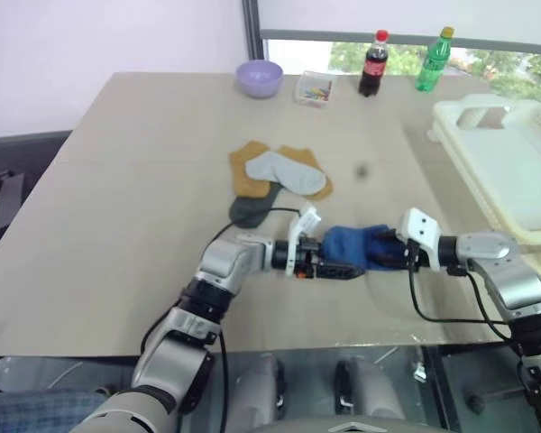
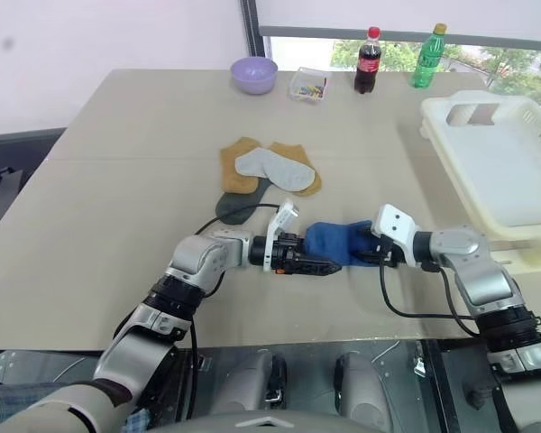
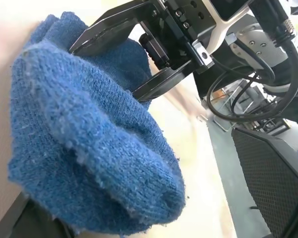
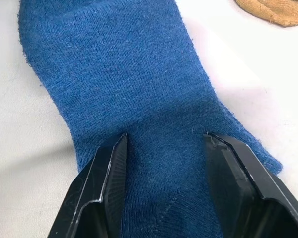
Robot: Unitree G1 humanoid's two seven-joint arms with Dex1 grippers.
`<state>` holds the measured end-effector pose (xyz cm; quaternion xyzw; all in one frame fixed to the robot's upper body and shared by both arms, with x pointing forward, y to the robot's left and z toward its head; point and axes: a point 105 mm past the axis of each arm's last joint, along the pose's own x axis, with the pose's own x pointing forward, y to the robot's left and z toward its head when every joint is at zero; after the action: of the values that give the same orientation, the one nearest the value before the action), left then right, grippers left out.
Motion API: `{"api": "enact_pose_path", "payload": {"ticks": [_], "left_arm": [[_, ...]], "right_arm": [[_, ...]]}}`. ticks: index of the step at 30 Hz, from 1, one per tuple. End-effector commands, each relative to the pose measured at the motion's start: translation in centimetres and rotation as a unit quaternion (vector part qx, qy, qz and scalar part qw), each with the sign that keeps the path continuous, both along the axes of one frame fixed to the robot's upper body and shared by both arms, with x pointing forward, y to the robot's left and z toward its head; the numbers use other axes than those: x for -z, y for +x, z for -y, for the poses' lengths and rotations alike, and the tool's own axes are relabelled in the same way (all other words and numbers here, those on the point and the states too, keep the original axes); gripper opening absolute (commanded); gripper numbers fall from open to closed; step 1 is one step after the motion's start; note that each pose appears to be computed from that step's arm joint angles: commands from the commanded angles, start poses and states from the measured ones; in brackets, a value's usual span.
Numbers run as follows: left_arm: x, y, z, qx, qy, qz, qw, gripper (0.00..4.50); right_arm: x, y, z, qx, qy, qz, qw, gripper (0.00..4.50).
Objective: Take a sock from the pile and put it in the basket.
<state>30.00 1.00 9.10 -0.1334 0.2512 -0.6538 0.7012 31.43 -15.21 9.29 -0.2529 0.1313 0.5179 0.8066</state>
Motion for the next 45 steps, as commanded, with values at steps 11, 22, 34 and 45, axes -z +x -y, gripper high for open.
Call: {"api": "enact_pose_path", "payload": {"ticks": [11,22,34,45], "left_arm": [[-0.4,0.7,-0.4,-0.021,-0.009,-0.016,1.000,1.91],[-3.6,1.4,0.9,-0.034,-0.081,-0.081,0.993,1.91],[-3.7,1.2,2.5,-0.031,-0.092,-0.095,0.991,1.91],[-3.5,1.4,3.4,-0.031,-0.102,-0.104,0.989,1.91]], "right_arm": [[0.7,-0.2,0.4,0.009,-0.007,-0.008,1.000,2.48],[0.3,-0.1,0.3,0.010,-0.005,-0.004,1.000,2.48],[-2.3,-0.9,0.0,0.027,0.042,-0.008,0.999,2.48],[-5.8,-2.8,0.7,0.051,0.014,-0.024,0.998,2.48]]}}
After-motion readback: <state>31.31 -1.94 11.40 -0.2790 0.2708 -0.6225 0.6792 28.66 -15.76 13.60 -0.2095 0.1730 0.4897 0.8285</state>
